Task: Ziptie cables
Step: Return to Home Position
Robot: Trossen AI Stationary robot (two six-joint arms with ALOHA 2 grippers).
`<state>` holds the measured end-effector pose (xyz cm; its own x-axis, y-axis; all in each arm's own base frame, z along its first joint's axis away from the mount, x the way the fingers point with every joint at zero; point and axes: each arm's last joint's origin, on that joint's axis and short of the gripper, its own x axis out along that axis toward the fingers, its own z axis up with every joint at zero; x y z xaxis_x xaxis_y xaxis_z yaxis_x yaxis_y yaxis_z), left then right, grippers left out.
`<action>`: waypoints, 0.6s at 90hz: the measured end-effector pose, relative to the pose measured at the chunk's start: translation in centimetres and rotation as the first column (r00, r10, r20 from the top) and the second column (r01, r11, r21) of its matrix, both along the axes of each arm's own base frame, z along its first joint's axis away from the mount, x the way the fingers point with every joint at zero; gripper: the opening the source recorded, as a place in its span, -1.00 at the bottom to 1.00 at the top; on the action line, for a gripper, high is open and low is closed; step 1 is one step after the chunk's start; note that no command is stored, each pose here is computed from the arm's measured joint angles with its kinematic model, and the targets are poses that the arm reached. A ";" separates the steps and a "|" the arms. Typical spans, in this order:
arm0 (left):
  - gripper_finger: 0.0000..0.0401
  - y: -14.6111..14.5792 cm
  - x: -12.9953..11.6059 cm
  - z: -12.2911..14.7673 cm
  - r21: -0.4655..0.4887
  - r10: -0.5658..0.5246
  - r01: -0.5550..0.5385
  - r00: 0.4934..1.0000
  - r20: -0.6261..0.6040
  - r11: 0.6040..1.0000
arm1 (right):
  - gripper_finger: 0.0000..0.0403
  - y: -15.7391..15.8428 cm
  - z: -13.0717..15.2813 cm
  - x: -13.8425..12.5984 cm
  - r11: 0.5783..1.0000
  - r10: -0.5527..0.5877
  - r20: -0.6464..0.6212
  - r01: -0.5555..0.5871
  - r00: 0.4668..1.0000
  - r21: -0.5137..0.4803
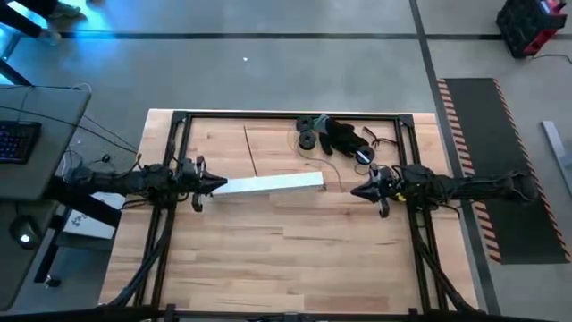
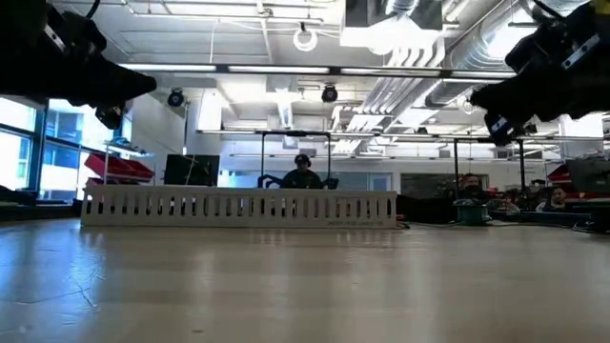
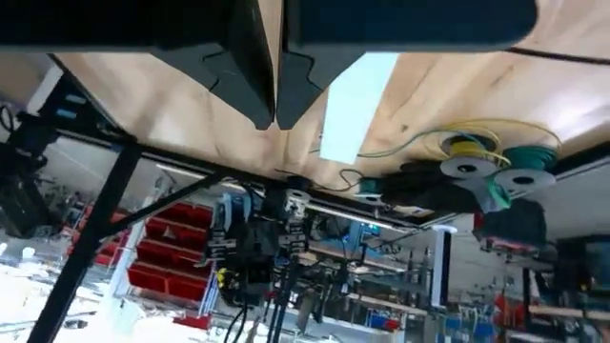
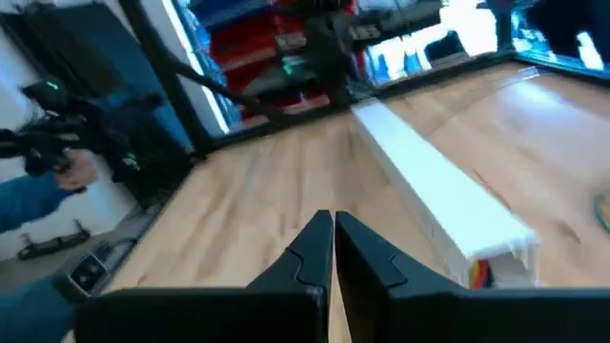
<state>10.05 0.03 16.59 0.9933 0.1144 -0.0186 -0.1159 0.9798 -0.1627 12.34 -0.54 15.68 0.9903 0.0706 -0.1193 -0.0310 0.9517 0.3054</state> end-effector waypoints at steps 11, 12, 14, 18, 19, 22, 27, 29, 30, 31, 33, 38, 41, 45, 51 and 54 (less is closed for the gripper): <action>-1.00 0.0 0.1 -0.1 0.048 -0.012 0.013 1.000 -0.022 0.999 | -1.00 -0.2 0.0 0.0 0.998 -0.061 0.002 0.061 0.998 -0.009; -1.00 0.0 0.1 -0.2 0.047 -0.011 0.012 1.000 -0.023 0.999 | -1.00 -0.2 0.0 0.0 0.998 -0.066 0.003 0.066 0.998 -0.009; -1.00 0.0 0.1 -0.2 0.047 -0.008 0.009 1.000 -0.027 0.999 | -1.00 -0.2 0.0 0.0 0.997 -0.076 0.003 0.076 0.997 -0.010; -1.00 0.0 0.2 -0.3 0.038 -0.006 0.007 0.999 -0.035 0.999 | -1.00 -0.3 0.0 0.0 0.995 -0.099 0.002 0.099 0.995 -0.018; -1.00 0.0 0.2 -0.3 0.035 -0.007 0.008 0.999 -0.037 0.999 | -1.00 -0.3 0.0 0.0 0.994 -0.105 0.001 0.105 0.995 -0.021; -1.00 0.0 0.2 -0.3 0.034 -0.008 0.009 0.999 -0.042 0.999 | -1.00 -0.4 -0.1 0.0 0.992 -0.125 -0.012 0.125 0.992 -0.027; -1.00 0.0 0.3 -0.4 0.039 -0.008 0.010 0.999 -0.048 0.999 | -1.00 -0.5 -0.5 0.0 0.985 -0.169 -0.045 0.167 0.985 -0.048; -1.00 0.0 0.3 -0.4 0.041 -0.008 0.010 0.999 -0.050 0.999 | -1.00 -0.5 -0.6 -0.1 0.982 -0.183 -0.063 0.180 0.981 -0.052; -1.00 0.0 0.3 -0.4 0.043 -0.008 0.010 0.999 -0.051 0.999 | -1.00 -0.6 -0.7 -0.1 0.981 -0.189 -0.071 0.186 0.979 -0.049; -1.00 0.0 0.3 -0.4 0.044 -0.008 0.010 0.999 -0.052 0.999 | -1.00 -0.6 -0.8 -0.1 0.980 -0.195 -0.078 0.192 0.978 -0.045; -1.00 0.0 0.3 -0.4 0.046 -0.008 0.010 0.999 -0.053 0.999 | -1.00 -0.6 -0.8 -0.1 0.979 -0.202 -0.086 0.199 0.976 -0.035; -1.00 0.0 0.3 -0.4 0.046 -0.007 0.009 0.999 -0.052 0.999 | -1.00 -0.6 -1.0 -0.1 0.978 -0.209 -0.102 0.209 0.973 -0.011; -1.00 0.0 0.3 -0.4 0.047 -0.007 0.009 0.999 -0.052 0.999 | -1.00 -0.6 -1.1 -0.2 0.977 -0.210 -0.113 0.212 0.971 0.003; -1.00 0.0 0.3 -0.4 0.047 -0.007 0.010 0.999 -0.053 0.999 | -1.00 -0.6 -1.2 -0.2 0.977 -0.211 -0.125 0.214 0.969 0.010; -1.00 0.0 0.3 -0.4 0.047 -0.007 0.010 0.999 -0.053 0.999 | -1.00 -0.6 -1.3 -0.2 0.976 -0.212 -0.142 0.217 0.967 0.020; -1.00 0.0 0.3 -0.4 0.047 -0.007 0.010 0.999 -0.053 0.999 | -1.00 -0.6 -1.4 -0.2 0.976 -0.212 -0.147 0.217 0.966 0.018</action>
